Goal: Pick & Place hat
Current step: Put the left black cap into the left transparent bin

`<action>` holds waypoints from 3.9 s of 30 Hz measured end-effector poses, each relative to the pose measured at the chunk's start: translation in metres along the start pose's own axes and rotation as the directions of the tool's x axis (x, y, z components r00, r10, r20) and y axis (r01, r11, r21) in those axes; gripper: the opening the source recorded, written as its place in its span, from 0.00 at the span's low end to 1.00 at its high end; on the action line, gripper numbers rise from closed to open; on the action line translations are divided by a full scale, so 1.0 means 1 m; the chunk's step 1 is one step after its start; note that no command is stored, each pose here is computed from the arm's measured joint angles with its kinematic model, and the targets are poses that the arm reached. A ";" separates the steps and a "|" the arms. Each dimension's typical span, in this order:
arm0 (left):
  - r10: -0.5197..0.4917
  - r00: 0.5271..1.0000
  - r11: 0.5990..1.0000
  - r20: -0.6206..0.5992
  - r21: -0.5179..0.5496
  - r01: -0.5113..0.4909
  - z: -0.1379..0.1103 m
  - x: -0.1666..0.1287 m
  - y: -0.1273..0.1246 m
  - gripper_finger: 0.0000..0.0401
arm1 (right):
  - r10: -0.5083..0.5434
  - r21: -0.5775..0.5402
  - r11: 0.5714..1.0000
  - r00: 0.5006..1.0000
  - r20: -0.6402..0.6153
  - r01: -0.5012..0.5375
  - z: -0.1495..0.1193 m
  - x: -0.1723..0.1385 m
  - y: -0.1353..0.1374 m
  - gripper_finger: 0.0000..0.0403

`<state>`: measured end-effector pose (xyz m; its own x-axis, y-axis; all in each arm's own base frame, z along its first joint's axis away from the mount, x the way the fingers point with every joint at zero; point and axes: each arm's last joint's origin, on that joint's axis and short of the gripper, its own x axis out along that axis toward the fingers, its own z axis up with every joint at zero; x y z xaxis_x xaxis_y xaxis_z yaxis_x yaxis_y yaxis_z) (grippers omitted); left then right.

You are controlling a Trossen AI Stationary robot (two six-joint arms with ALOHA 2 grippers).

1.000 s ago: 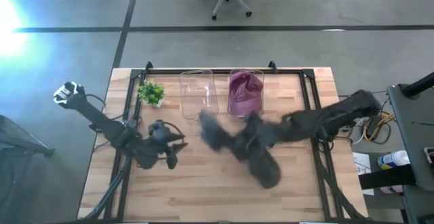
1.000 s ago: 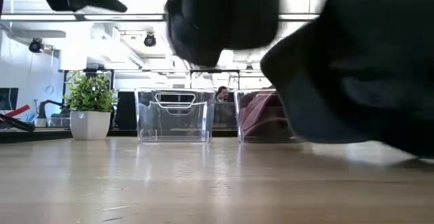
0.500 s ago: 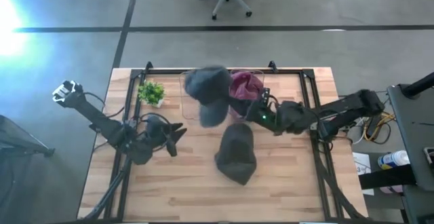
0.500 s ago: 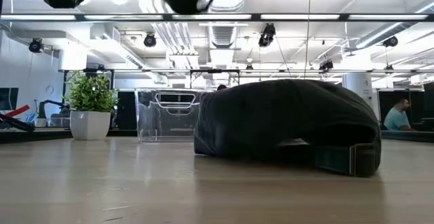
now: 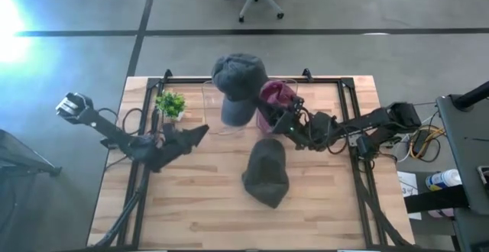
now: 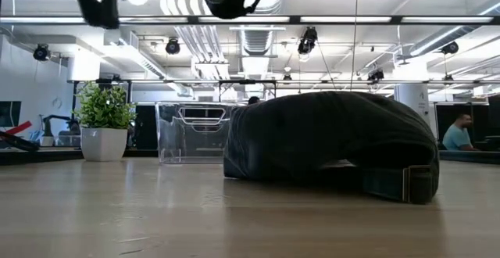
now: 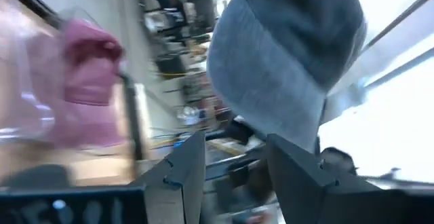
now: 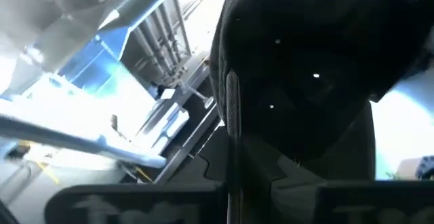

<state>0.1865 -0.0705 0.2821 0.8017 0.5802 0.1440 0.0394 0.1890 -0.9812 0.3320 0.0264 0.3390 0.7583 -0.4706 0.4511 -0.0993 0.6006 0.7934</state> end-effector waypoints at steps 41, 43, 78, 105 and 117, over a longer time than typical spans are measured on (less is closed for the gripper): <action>-0.316 0.947 0.937 0.047 -0.137 0.320 0.051 0.062 -0.010 0.37 | 0.062 -0.167 0.985 0.996 0.063 -0.051 0.023 0.065 -0.011 0.03; -0.326 0.944 0.934 0.052 -0.134 0.331 0.053 0.064 -0.013 0.37 | 0.063 -0.164 0.985 0.996 0.064 -0.052 0.022 0.066 -0.012 0.03; -0.500 0.866 0.862 -0.018 0.083 0.499 0.068 0.057 -0.050 0.01 | -0.180 -0.393 0.914 0.759 -0.625 -0.107 -0.007 0.053 -0.021 0.35; -0.391 0.654 0.806 -0.648 0.103 0.584 0.045 0.036 -0.040 0.02 | -0.210 -0.371 0.928 0.854 -0.475 0.022 0.144 0.052 -0.004 0.02; -0.319 0.651 0.803 -0.689 0.169 0.572 0.045 0.034 -0.034 0.02 | -0.117 -0.256 0.966 0.805 -0.581 -0.044 0.128 0.049 0.006 0.02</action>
<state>0.1856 -0.0217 0.3266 0.9202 -0.2279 0.3182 0.3893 0.6173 -0.6837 0.2861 -0.0753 0.4182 0.9968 -0.0735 0.0328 0.0354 0.7662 0.6417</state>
